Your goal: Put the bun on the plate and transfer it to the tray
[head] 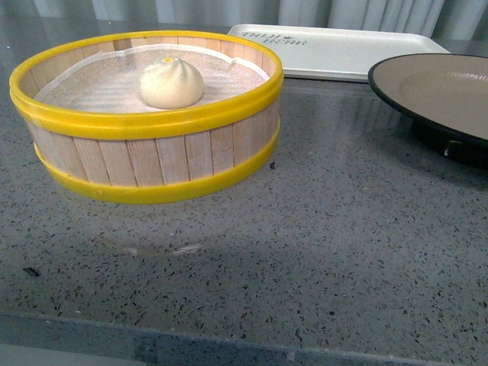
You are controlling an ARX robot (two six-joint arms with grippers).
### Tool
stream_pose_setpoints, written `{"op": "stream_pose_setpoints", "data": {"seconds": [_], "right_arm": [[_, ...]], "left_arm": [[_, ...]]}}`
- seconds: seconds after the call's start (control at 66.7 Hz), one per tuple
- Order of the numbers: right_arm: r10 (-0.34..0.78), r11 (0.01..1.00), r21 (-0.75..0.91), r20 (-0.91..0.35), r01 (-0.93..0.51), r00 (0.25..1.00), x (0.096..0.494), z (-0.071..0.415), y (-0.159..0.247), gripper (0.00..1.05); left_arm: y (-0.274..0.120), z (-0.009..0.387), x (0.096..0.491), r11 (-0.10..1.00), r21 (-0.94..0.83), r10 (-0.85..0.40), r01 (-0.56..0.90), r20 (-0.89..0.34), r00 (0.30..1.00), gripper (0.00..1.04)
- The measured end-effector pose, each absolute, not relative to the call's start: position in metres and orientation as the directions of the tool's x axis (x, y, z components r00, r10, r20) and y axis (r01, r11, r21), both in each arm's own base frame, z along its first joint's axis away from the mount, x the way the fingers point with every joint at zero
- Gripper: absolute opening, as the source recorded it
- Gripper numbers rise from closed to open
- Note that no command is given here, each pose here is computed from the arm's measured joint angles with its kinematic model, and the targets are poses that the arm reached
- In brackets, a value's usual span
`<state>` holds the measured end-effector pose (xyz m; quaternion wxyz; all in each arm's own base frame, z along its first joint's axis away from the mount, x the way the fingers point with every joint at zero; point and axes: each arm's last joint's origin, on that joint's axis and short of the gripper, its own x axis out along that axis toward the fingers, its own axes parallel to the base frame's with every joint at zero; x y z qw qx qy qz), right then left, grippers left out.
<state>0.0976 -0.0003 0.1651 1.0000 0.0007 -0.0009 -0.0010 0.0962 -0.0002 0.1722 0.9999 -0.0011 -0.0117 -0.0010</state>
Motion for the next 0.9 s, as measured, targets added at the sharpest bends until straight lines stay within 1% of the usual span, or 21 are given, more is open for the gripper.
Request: {"op": "stream_pose_setpoints", "data": {"seconds": [0.9], "right_arm": [[-0.002,1.0,0.001,0.002,0.002,1.0,0.0976,0.1651,-0.0003,0.96]], "left_arm": [[-0.0002,0.1722,0.0962,1.0,-0.002,-0.002,0.002,0.023,1.0,0.98]]}}
